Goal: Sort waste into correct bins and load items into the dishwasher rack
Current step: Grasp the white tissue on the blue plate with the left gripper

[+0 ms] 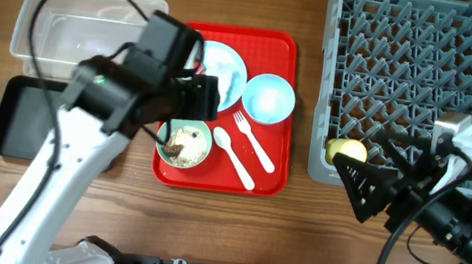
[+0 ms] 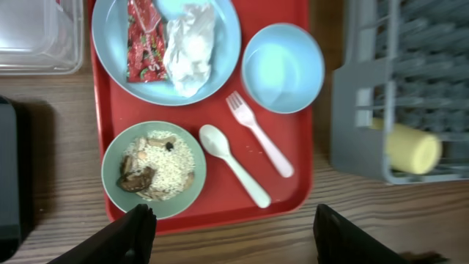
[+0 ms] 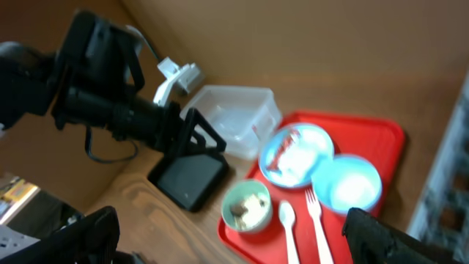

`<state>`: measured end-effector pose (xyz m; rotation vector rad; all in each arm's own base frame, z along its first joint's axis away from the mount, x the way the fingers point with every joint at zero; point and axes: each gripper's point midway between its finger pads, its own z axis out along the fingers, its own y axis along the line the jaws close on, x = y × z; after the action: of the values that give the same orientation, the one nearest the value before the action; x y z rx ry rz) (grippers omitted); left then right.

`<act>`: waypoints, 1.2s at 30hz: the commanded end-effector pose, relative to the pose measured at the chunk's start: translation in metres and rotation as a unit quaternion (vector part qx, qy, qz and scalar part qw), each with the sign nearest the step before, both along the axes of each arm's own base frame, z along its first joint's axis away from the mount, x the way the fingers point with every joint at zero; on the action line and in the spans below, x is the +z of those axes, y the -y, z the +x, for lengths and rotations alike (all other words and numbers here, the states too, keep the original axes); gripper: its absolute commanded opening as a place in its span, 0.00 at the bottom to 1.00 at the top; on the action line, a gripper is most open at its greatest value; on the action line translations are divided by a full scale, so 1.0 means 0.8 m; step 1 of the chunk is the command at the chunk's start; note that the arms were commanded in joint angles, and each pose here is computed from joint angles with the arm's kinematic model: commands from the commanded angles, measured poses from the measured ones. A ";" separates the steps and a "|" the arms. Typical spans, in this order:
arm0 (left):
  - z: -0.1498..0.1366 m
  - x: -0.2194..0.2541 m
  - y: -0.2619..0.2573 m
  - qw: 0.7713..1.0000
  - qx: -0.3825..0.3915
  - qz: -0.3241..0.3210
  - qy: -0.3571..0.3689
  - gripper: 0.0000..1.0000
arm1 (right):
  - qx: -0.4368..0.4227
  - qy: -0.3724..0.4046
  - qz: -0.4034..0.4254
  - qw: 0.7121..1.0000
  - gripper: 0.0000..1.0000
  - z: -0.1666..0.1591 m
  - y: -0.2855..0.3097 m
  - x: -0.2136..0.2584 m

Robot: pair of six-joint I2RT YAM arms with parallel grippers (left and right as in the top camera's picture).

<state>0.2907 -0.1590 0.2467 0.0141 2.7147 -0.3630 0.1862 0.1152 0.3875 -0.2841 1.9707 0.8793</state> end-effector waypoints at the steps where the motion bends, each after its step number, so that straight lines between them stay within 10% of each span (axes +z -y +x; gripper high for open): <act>1: 0.022 -0.040 0.003 0.997 -0.002 0.080 -0.012 0.71 | -0.049 -0.047 -0.025 0.997 1.00 0.006 0.018 -0.026; 12: 0.073 -0.153 0.081 0.995 -0.041 0.070 -0.061 0.57 | -0.051 -0.066 -0.028 0.996 1.00 0.002 0.019 -0.036; 36: 0.183 -0.255 0.021 0.993 0.028 0.110 -0.031 0.66 | -0.051 -0.077 -0.029 0.995 1.00 -0.001 0.019 -0.041</act>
<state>0.4296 -0.1759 0.0536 -0.0217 2.7961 -0.0514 0.1845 0.1015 0.3540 -0.1557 2.1362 0.8156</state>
